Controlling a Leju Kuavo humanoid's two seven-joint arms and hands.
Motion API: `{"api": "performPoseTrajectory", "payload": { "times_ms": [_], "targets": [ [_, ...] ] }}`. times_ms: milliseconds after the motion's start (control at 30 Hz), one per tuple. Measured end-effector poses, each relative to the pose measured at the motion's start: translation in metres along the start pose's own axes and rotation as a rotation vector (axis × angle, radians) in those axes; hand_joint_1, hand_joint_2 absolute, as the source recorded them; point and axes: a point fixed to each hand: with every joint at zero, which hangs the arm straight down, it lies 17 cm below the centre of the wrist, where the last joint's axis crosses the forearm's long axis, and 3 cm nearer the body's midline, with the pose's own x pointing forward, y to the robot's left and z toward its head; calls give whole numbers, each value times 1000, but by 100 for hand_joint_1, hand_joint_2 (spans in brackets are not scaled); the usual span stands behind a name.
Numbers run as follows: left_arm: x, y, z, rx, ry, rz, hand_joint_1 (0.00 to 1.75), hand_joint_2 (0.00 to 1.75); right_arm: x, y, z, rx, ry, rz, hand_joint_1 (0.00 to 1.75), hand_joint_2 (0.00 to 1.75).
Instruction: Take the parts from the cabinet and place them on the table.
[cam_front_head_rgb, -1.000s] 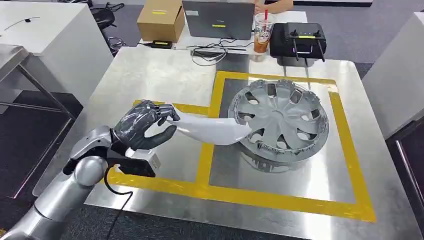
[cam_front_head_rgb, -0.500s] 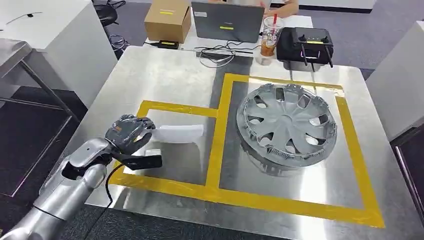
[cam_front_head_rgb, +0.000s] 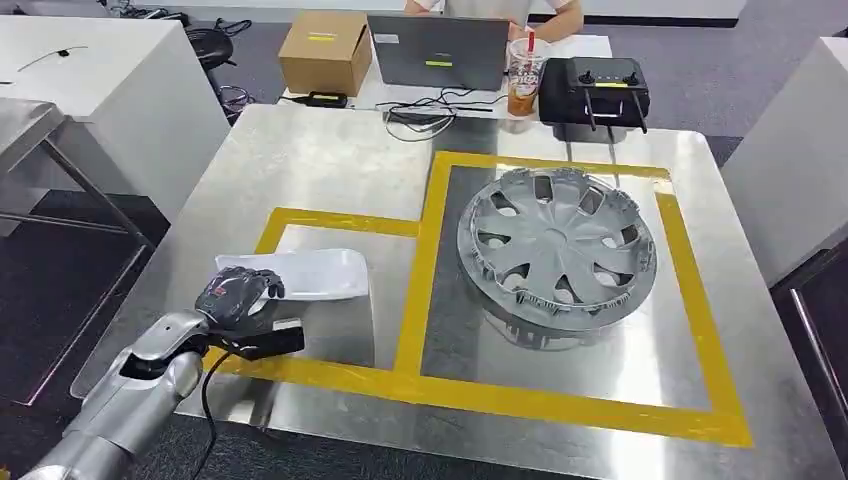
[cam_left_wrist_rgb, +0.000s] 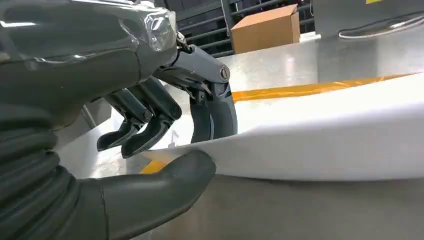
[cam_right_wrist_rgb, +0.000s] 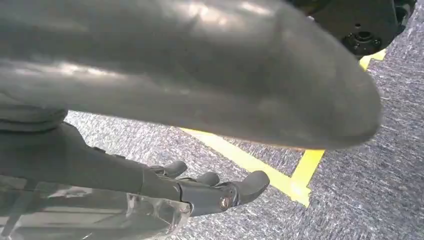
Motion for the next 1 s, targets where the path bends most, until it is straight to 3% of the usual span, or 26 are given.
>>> {"api": "performPoseTrajectory", "payload": {
  "times_ms": [133, 167, 267, 300, 367, 467, 633, 833, 1000],
  "targets": [
    [-6, 4, 0, 7, 12, 8, 175, 175, 3, 5, -1, 11, -7, -1, 0, 0],
    [-8, 3, 0, 6, 17, 9, 0, 175, 3, 4, -1, 10, -6, -1, 0, 0],
    [-6, -5, 3, -2, 15, 24, 0, 175, 4, 5, -2, 12, -10, -1, 0, 0],
    [-4, -9, 5, 1, 10, 37, 0, 0, 4, 4, -1, 10, -10, -1, 0, 0],
    [11, -10, 9, 55, -32, 149, 0, 0, 2, 2, 0, 3, -7, -9, 0, 0],
    [37, 12, 16, 201, -111, 494, 0, 0, 0, 4, -1, 2, -7, -22, 0, 0],
    [53, 111, 46, 545, -309, 1041, 0, 0, 0, 7, -1, 8, -8, -28, 0, 0],
    [65, 189, 90, 738, -506, 1126, 0, 0, -2, 8, 0, 14, -4, -25, 0, 0],
    [80, 211, 107, 768, -583, 1102, 0, 0, 1, 12, -2, 20, -9, -25, 0, 0]
  ]
}}
